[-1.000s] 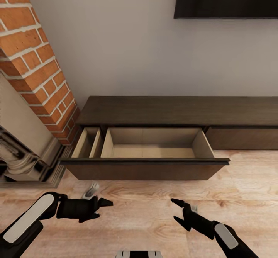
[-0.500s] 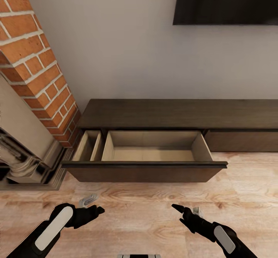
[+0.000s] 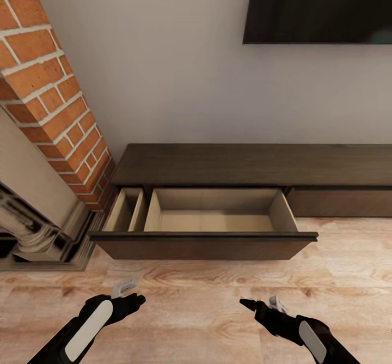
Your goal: Place each of the two pumpkins and all three candles from the living room inside a cabinet in the living room (use any cabinet), then make sure every cabinet is closed, and position the cauldron so it is next to a table in the living room.
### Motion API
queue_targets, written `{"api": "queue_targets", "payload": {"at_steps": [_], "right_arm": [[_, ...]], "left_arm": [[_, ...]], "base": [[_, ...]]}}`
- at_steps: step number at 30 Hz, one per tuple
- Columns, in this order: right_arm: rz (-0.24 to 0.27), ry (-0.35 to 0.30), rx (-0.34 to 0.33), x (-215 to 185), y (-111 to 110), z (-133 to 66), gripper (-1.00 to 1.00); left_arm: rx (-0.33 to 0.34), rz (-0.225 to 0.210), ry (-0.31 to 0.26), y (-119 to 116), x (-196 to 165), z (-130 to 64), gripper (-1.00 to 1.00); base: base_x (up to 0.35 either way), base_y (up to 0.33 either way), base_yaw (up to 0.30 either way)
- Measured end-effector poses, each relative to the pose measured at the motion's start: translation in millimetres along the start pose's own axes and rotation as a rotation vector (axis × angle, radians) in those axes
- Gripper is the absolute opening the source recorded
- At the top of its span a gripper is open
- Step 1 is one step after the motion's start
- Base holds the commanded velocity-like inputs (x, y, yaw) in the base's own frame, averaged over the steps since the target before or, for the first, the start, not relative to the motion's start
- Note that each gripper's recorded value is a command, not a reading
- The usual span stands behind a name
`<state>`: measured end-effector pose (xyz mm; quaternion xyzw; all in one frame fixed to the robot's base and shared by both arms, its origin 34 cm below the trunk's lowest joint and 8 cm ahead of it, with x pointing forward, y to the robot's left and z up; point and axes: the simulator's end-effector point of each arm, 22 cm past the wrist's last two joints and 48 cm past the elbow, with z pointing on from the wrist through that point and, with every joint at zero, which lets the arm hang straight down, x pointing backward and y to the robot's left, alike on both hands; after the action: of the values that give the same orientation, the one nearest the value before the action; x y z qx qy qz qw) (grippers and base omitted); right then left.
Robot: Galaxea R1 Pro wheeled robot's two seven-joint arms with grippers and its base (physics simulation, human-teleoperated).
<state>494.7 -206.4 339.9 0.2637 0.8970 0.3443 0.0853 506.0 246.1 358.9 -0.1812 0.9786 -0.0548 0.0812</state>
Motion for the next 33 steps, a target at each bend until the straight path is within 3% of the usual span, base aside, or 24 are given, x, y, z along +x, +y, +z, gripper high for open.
{"api": "queue_targets", "payload": {"at_steps": [3, 10, 18, 33], "right_arm": [[-0.041, 0.026, 0.027, 5.4, -1.7, -4.3, 1.0], [-0.057, 0.036, 0.037, 5.6, 6.8, -14.3, 1.0], [-0.092, -0.02, 0.038, -8.8, 18.2, -26.0, 1.0], [-0.094, -0.022, 0.039, -11.8, 39.0, -46.9, 1.0]], "left_arm": [[-0.003, -0.004, -0.001, 0.0, -1.0, -4.8, 1.0], [-0.022, 0.002, 0.018, 4.8, 4.1, -13.4, 1.0], [-0.022, 0.003, 0.02, 1.1, 0.5, -28.4, 1.0], [-0.011, 0.002, 0.025, -12.0, -4.0, -56.0, 1.0]], "base": [[0.0, 0.0, 0.0], [0.0, 0.0, 0.0], [0.0, 0.0, 0.0], [0.0, 0.0, 0.0]]}}
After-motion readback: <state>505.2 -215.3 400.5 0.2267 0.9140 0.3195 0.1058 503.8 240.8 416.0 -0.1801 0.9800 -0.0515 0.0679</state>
